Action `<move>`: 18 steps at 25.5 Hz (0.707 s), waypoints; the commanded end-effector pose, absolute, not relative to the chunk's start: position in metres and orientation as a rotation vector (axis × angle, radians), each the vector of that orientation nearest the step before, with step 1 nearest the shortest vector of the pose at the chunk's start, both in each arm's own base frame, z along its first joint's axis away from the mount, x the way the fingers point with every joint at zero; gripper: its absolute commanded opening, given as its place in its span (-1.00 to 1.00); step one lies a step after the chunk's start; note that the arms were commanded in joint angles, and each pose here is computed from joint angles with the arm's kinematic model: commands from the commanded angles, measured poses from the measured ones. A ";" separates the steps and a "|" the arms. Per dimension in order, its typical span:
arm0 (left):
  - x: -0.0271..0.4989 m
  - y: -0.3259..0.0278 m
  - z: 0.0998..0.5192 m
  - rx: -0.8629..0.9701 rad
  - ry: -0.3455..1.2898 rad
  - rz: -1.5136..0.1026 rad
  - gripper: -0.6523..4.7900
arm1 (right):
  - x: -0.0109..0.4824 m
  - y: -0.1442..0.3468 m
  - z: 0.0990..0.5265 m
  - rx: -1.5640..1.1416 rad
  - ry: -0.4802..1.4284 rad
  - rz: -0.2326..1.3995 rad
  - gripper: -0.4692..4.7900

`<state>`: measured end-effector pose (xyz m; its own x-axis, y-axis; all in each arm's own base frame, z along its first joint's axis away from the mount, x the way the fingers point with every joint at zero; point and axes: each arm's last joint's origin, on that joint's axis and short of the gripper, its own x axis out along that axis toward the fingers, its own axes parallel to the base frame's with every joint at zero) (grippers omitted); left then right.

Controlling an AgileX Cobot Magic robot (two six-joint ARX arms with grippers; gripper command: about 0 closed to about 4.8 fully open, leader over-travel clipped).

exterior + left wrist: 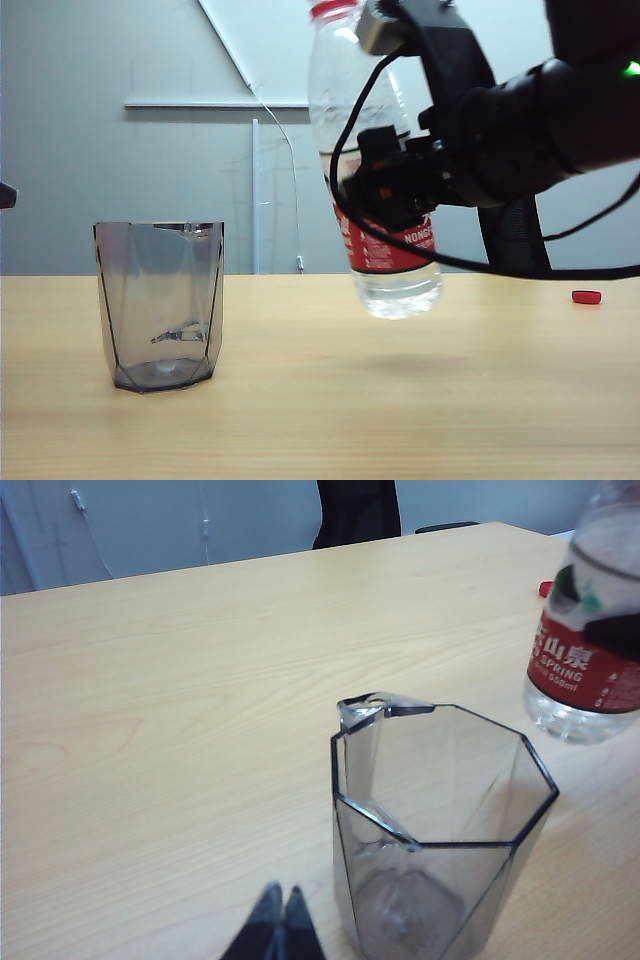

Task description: Pick up the mineral water bottle on the table and pour water into the mug until it's half full.

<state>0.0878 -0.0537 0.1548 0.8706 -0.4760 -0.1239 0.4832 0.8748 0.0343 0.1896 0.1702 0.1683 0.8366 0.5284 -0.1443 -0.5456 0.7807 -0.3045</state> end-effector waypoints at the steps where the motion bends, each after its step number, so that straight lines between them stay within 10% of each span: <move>1: 0.088 -0.054 0.156 0.062 0.104 -0.502 -0.77 | 0.197 0.177 0.181 -0.499 0.036 0.573 -0.02; 18: 0.088 -0.054 0.156 0.062 0.104 -0.501 -0.77 | 0.195 0.198 0.191 -0.941 0.020 0.600 -0.02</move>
<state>0.0878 -0.0537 0.1549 0.8711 -0.4754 -0.1232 0.4825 0.8752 0.0342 0.1934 0.1960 0.1798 0.8172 0.4633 -0.3429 -0.5431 0.4196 -0.7274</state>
